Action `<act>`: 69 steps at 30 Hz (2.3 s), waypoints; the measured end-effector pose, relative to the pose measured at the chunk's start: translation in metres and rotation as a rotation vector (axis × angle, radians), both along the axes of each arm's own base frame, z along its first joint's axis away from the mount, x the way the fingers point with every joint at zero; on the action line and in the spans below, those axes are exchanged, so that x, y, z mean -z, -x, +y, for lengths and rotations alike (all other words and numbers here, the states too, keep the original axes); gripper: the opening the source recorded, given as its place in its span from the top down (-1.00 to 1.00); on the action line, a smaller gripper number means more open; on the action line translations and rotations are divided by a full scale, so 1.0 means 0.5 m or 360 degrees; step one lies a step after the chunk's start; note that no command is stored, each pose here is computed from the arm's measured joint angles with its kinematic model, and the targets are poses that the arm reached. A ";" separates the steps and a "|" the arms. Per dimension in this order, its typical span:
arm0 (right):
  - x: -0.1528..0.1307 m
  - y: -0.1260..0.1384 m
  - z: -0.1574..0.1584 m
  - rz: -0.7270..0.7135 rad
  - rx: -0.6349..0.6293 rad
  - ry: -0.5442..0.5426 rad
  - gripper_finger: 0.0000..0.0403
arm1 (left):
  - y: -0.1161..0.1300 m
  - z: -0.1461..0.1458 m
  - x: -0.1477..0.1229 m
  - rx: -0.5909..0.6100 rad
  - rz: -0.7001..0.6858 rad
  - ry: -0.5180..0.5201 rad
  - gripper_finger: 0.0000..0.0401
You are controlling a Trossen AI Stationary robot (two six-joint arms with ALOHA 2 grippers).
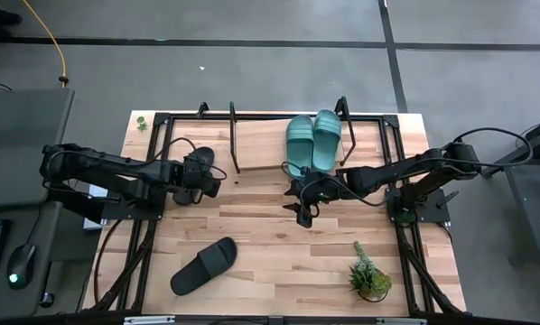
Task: Pick and place slides into the shelf
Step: Put the top black slipper on the shelf
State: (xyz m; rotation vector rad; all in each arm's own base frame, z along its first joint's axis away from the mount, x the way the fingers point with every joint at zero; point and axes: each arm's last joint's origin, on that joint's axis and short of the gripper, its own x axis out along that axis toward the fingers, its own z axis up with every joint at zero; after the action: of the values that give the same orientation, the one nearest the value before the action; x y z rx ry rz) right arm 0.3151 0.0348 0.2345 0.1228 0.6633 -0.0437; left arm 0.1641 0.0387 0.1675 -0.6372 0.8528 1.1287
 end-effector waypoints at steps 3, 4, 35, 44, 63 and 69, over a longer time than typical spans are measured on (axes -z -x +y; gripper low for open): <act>0.000 0.000 0.000 -0.0001 0.0000 0.0000 0.04 | -0.002 0.001 0.006 -0.0002 0.0034 0.0000 0.13; 0.000 0.000 0.000 -0.0002 0.0000 0.0000 0.04 | -0.003 0.001 0.008 -0.0001 0.0042 0.0002 0.13; -0.001 -0.001 0.000 -0.0012 0.0007 -0.0011 0.04 | -0.005 0.009 0.043 -0.0074 -0.0041 -0.0276 0.13; -0.001 -0.001 0.000 -0.0012 0.0007 -0.0011 0.04 | -0.006 0.013 0.039 -0.0112 -0.0046 -0.0380 0.13; -0.001 -0.001 0.000 -0.0011 0.0001 -0.0002 0.04 | -0.036 0.006 -0.012 0.0609 0.0276 -0.0194 0.13; -0.001 -0.001 0.000 -0.0010 0.0000 -0.0001 0.04 | -0.012 0.007 -0.019 0.0587 0.0558 -0.0244 0.13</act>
State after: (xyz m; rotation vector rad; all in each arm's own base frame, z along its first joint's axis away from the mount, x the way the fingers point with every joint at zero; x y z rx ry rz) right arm 0.3155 0.0348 0.2349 0.1236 0.6572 -0.0431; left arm 0.1704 0.0422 0.1771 -0.1428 1.1174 0.9675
